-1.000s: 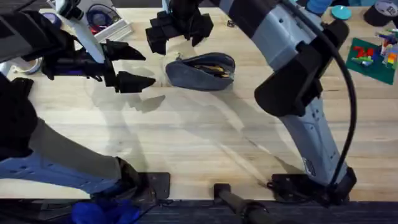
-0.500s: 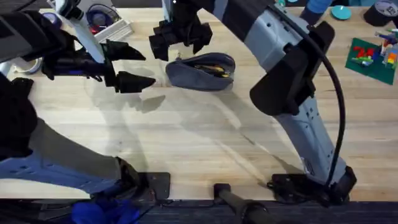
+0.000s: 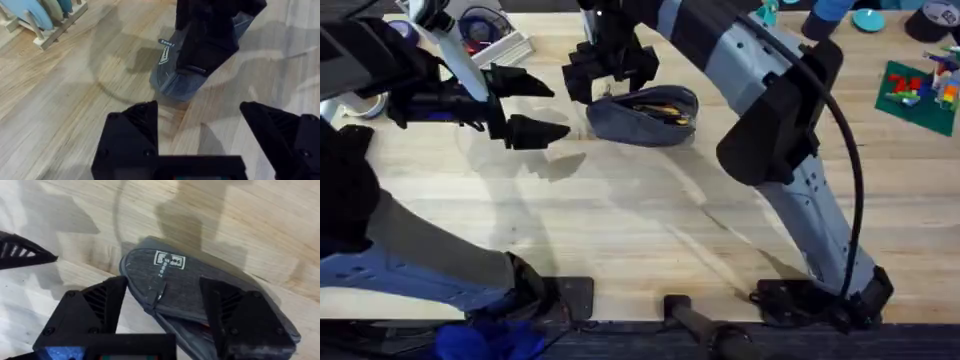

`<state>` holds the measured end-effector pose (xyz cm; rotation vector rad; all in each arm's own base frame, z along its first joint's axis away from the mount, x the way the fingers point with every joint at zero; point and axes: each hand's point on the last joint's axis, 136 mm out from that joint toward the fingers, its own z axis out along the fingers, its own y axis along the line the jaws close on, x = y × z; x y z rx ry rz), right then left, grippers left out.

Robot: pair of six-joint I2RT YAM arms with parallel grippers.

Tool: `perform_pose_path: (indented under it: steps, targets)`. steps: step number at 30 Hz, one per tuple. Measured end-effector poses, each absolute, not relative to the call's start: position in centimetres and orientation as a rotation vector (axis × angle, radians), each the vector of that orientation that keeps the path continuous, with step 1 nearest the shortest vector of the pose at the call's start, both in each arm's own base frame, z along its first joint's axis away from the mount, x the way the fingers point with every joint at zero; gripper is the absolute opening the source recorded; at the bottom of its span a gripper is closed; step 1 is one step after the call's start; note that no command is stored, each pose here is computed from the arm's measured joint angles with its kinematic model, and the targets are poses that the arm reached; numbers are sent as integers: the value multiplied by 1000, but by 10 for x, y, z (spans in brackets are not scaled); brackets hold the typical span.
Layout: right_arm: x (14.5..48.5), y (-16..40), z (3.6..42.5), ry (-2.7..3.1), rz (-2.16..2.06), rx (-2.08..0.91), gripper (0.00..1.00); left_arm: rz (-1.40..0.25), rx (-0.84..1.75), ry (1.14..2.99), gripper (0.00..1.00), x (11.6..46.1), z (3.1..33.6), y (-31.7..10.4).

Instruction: Unzip the bag, pick up the pens from the table one at a time and place them inside, then zip the bag closed.

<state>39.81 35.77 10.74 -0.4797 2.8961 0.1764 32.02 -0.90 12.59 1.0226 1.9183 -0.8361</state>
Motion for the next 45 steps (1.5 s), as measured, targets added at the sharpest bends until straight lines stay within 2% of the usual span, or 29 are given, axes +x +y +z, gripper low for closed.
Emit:
perform_pose_path:
  steps: [6, 11, 14, 16, 19, 21, 25, 35, 45]
  targets:
    - [398, 358, 107, 2899, 184, -471, 846, -836, 1023, 1918, 993, 320, 126, -9]
    - [397, 360, 108, 2899, 192, -471, 765, -836, 1023, 1918, 993, 320, 126, -9]
    - [396, 362, 108, 2905, 216, -473, 652, -836, 1023, 1918, 993, 320, 126, -9]
    - [394, 365, 108, 2910, 241, -475, 525, -836, 1023, 1918, 993, 320, 126, -9]
    - [393, 367, 108, 2913, 255, -478, 468, -836, 1023, 1918, 994, 320, 126, -9]
    - [392, 368, 108, 2915, 265, -477, 385, -836, 1023, 1918, 994, 320, 126, -9]
    - [392, 369, 109, 2915, 274, -478, 345, -836, 1023, 1918, 993, 320, 126, -9]
    - [391, 371, 109, 2915, 283, -482, 35, -836, 1023, 1918, 993, 320, 126, -9]
    - [391, 371, 110, 2913, 282, -482, 33, -836, 1023, 1918, 993, 320, 126, -9]
